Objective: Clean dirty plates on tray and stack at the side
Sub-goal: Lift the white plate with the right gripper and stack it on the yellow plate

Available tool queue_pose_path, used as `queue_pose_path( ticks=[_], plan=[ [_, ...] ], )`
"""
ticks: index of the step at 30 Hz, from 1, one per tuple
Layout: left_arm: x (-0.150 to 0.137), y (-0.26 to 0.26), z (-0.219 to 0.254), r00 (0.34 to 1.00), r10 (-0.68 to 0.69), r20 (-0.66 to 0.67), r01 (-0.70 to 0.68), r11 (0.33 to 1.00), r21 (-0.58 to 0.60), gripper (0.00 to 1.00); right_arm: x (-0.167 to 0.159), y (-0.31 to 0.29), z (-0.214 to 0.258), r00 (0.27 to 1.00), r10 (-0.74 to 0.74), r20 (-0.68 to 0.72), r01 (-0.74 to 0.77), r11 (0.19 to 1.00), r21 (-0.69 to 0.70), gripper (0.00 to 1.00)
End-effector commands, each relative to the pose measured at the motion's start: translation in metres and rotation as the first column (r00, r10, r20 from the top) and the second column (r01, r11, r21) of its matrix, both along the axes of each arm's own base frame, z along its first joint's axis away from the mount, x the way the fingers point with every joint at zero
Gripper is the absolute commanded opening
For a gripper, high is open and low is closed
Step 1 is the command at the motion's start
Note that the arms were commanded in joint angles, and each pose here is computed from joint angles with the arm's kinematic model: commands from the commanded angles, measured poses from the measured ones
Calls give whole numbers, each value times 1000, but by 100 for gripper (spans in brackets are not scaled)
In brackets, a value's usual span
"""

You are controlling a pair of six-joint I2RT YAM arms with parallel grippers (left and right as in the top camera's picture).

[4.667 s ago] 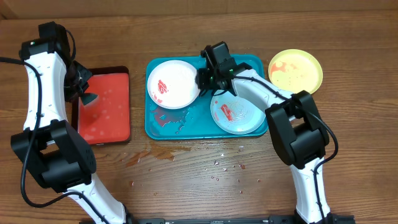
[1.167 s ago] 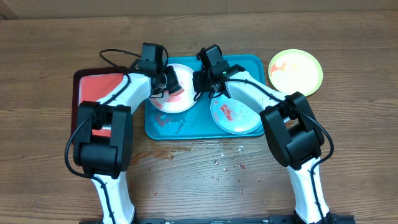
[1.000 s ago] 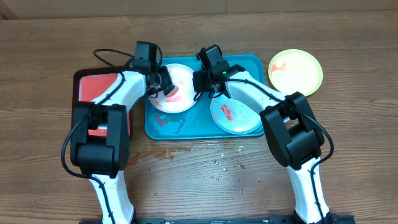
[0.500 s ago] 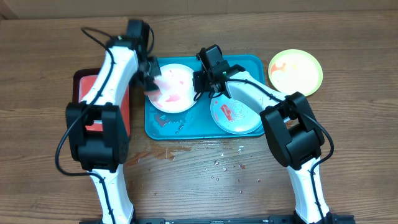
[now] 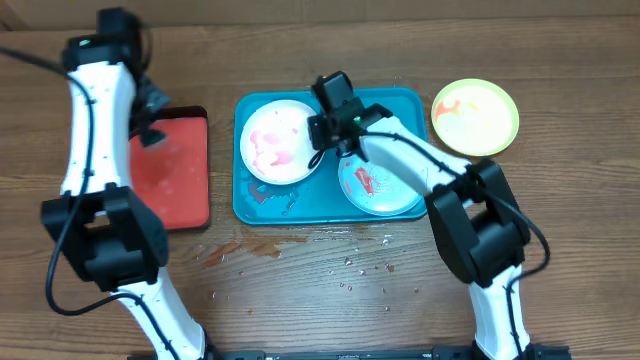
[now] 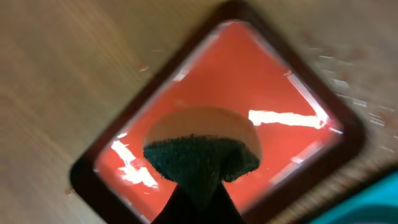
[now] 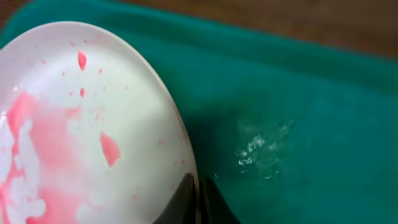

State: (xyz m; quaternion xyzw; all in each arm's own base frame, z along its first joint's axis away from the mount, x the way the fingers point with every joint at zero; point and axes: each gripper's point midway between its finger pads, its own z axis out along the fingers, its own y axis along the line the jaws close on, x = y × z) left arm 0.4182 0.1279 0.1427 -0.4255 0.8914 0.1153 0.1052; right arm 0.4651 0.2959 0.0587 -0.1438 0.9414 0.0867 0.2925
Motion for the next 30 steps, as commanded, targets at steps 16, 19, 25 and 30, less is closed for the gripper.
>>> queue_pose_path(
  ticks=[16,19,25,30],
  plan=[
    [-29,3,-49,994,71,-83,-77,994,-83,4,-28,17,246,700,452,553,286,531,-797,4],
    [-29,3,-49,994,70,-83,-77,994,-83,4,-30,20,247,695,450,561,290,539,-791,4],
    [-31,3,-49,994,67,-91,-75,994,-85,4,-28,27,187,772,305,557,119,792,-599,4],
    [-29,-1,-50,994,64,-84,-73,992,-107,4,-18,-21,188,819,313,481,187,647,-739,4]
  ],
)
